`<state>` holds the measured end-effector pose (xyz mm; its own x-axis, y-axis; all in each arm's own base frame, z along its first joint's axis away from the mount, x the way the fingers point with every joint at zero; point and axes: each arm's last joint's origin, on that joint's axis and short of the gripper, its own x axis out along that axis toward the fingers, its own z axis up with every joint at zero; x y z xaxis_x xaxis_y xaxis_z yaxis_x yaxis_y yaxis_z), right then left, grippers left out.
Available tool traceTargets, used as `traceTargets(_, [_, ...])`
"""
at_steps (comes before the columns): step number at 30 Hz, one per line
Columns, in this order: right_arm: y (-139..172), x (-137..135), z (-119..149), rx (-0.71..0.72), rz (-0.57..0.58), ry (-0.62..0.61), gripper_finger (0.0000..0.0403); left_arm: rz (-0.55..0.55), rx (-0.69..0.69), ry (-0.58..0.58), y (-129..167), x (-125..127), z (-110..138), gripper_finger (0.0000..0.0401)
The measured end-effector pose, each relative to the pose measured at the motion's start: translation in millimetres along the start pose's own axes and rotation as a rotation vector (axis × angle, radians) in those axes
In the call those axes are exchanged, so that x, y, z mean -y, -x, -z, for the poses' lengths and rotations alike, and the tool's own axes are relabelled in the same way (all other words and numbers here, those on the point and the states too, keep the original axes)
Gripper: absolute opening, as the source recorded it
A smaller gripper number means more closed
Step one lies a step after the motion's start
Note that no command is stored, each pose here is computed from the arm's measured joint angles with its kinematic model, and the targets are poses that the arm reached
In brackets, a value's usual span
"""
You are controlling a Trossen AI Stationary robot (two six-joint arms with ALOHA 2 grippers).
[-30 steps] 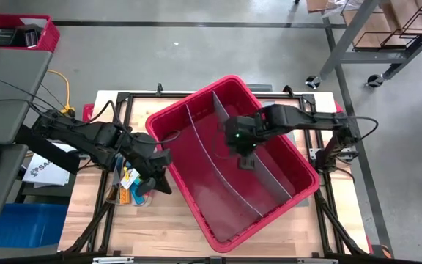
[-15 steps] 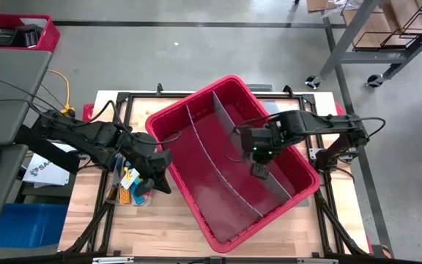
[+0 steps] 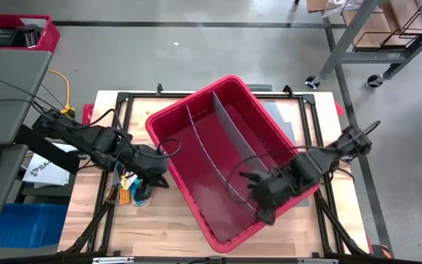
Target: Sort Items/Unsort Items
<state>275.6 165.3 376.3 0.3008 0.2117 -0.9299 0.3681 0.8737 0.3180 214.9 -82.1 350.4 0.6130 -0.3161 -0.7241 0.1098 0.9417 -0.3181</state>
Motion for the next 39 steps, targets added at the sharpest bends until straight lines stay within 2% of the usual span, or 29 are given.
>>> traceTargets(3, [-11, -13, 12, -0.023, 0.003, 0.006, 0.0004, -0.05, 0.029, -0.045, 0, -4, -3, 0.0])
traceTargets(6, [-21, -24, 17, -0.031, -0.007, 0.023, 0.0029, -0.086, 0.057, -0.088, 1, -9, -6, 0.0])
traceTargets(10, [-37, -33, 19, -0.043, 0.006, 0.03, 0.0099, -0.149, 0.056, -0.128, -3, -18, -10, 0.0])
traceTargets(14, [-39, -26, 13, -0.007, 0.075, 0.003, 0.0172, -0.19, 0.025, -0.134, -10, -25, -12, 0.0])
traceTargets(17, [-36, -18, 3, 0.025, 0.12, -0.035, 0.0202, -0.212, -0.008, -0.153, -11, -27, -9, 0.0])
traceTargets(22, [-31, -11, -8, 0.016, 0.101, -0.086, 0.0208, -0.252, -0.048, -0.135, -6, -28, -3, 0.0])
traceTargets(25, [-34, -12, -7, -0.011, 0.106, -0.082, 0.0208, -0.266, -0.131, -0.139, -1, -24, 9, 0.0])
traceTargets(28, [-42, -14, -6, -0.028, 0.121, -0.078, 0.0208, -0.326, -0.194, -0.172, 1, -17, 20, 0.0])
traceTargets(32, [-57, -19, -10, -0.052, 0.121, -0.082, 0.0208, -0.345, -0.171, -0.165, -4, -10, 35, 0.0])
traceTargets(39, [-69, -19, -13, -0.042, 0.168, -0.102, 0.0208, -0.359, -0.154, -0.109, -30, -7, 82, 0.0])
